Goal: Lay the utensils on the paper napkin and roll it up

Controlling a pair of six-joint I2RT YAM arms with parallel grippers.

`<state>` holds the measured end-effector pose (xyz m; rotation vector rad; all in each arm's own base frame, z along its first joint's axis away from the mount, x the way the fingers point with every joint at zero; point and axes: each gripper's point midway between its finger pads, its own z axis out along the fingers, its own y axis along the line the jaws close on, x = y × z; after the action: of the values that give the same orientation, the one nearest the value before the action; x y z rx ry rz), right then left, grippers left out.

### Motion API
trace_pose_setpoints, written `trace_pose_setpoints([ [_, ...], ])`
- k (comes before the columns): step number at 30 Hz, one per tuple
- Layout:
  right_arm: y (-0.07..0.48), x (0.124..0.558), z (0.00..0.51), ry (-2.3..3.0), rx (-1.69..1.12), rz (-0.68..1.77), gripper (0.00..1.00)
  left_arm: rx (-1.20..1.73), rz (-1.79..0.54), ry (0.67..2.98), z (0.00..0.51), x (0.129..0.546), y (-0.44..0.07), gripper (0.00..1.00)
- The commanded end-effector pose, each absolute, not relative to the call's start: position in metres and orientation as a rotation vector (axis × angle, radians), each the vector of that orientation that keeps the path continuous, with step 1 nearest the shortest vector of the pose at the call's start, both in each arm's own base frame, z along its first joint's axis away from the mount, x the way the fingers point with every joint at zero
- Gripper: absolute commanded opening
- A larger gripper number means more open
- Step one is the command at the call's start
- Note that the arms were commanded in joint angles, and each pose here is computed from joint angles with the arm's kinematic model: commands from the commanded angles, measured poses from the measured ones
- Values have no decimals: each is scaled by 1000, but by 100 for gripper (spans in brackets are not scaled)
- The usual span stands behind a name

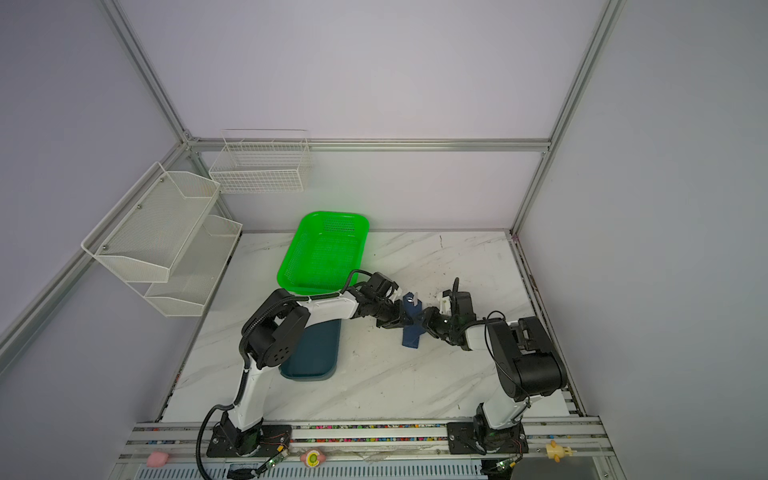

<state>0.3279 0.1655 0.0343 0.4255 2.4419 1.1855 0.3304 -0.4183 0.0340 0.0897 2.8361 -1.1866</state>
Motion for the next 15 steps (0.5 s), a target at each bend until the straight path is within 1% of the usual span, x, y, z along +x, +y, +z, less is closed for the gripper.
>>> trace_pose_setpoints([
  [1, 161, 312, 6, 2536, 467, 1146, 41, 82, -1028, 2965, -6, 316, -404, 29],
  [7, 167, 313, 0, 2529, 430, 1184, 36, 80, -1031, 2961, -5, 318, -405, 28],
  [9, 168, 313, -3, 2533, 427, 1199, 32, 81, -1031, 2957, -4, 318, -406, 28],
  [11, 169, 314, -3, 2529, 424, 1212, 26, 83, -1023, 2951, -2, 319, -405, 28],
  [13, 170, 315, -4, 2525, 421, 1214, 25, 92, -993, 2943, -1, 321, -403, 28],
  [15, 171, 315, -4, 2526, 416, 1220, 20, 99, -982, 2933, 3, 324, -402, 28],
])
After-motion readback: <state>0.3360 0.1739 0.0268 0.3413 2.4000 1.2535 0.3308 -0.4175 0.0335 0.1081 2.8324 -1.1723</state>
